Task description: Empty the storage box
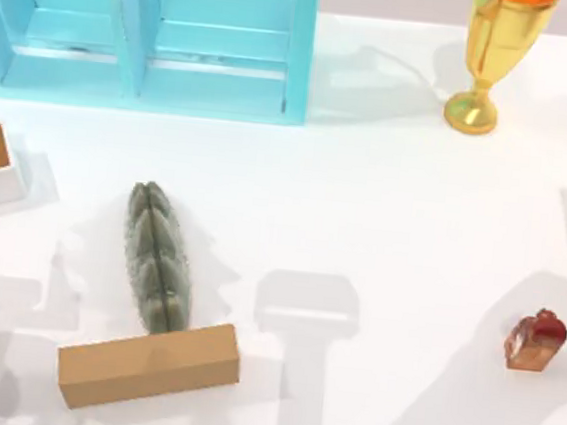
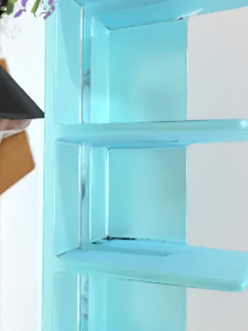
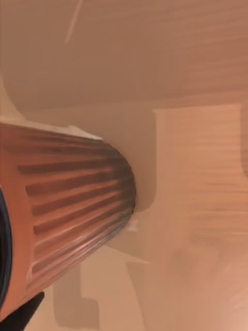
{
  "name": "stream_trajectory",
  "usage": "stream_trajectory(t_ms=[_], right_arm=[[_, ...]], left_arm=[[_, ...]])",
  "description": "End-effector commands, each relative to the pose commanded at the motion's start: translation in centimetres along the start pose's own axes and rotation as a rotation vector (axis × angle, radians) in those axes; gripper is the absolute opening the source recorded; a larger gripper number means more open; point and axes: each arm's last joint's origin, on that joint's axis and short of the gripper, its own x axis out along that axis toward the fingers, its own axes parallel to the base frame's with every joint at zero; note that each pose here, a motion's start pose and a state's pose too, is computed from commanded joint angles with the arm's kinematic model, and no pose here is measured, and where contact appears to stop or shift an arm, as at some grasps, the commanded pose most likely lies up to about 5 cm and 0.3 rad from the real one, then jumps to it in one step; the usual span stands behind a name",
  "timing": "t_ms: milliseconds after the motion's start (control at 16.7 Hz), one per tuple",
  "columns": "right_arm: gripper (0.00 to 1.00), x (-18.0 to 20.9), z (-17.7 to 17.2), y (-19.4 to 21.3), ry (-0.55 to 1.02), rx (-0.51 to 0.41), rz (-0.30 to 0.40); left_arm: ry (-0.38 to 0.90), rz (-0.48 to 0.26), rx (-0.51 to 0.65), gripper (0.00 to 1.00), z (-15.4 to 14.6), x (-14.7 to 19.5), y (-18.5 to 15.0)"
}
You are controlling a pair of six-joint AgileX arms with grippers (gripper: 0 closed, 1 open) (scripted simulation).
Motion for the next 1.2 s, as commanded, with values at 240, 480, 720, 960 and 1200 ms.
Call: stream_trajectory(t_ms=[240, 480, 720, 960, 1200], right_arm=[[0.0, -1.0, 0.2, -0.1, 0.0, 0.001, 0.0], [0.0, -5.2, 0.8, -0.4, 0.007, 0.001, 0.002], [0.0, -10.8, 0.4, -0.1, 0.006, 0.001, 0.003], [0.0, -13.0, 0.0, 0.1, 0.0, 0.002, 0.0], [0.0, -12.7, 0.2, 0.2, 0.005, 0.0, 0.003]], left_arm=[[0.0, 0.0, 0.0, 1.0, 0.0, 0.0, 0.0], [0.0, 0.0, 0.0, 1.0, 0.0, 0.0, 0.0], [0.0, 0.0, 0.0, 1.0, 0.0, 0.0, 0.0], [0.0, 0.0, 0.0, 1.0, 0.0, 0.0, 0.0], [0.0, 0.0, 0.0, 1.0, 0.0, 0.0, 0.0]])
